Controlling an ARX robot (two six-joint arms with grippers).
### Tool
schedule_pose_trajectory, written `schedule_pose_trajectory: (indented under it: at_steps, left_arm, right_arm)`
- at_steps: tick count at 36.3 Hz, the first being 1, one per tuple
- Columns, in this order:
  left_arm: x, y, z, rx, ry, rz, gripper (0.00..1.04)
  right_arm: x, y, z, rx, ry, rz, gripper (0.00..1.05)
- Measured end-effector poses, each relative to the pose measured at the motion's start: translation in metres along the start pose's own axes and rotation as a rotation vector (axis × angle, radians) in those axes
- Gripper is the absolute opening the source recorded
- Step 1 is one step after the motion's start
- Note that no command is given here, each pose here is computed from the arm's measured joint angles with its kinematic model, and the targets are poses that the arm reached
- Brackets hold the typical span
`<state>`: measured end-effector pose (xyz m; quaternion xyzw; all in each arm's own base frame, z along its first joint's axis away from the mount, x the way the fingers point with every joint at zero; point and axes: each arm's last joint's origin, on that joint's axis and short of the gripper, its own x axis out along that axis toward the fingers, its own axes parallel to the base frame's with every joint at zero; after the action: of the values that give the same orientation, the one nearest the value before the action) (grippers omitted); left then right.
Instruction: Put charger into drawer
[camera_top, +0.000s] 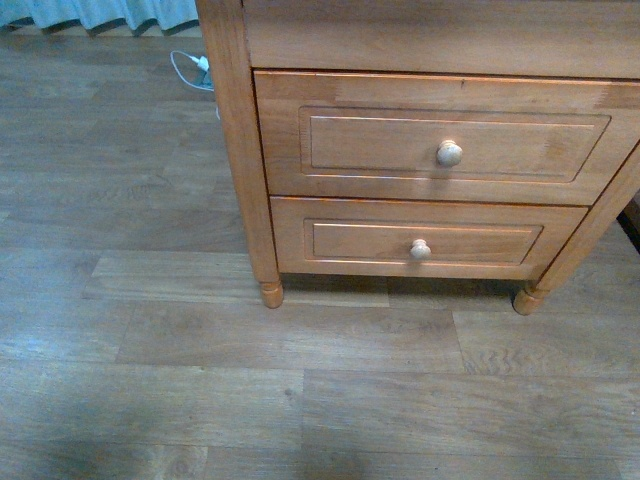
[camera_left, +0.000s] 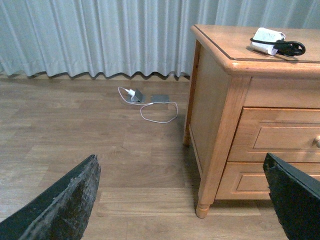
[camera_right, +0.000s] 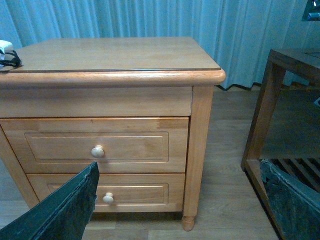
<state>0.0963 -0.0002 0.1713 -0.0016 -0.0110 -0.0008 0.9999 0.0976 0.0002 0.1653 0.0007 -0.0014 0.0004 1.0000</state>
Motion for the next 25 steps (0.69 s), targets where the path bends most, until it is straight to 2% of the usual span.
schedule_pose_trajectory:
  at_steps: [23,25]
  left_arm:
    - [0.0,0.0,0.0,0.0,0.0,0.0,0.98]
    - [0.0,0.0,0.0,0.0,0.0,0.0,0.98]
  right_arm:
    - [0.0,0.0,0.0,0.0,0.0,0.0,0.96]
    - [0.0015,0.0013,-0.0009,-0.062,0.012,0.073,0.96]
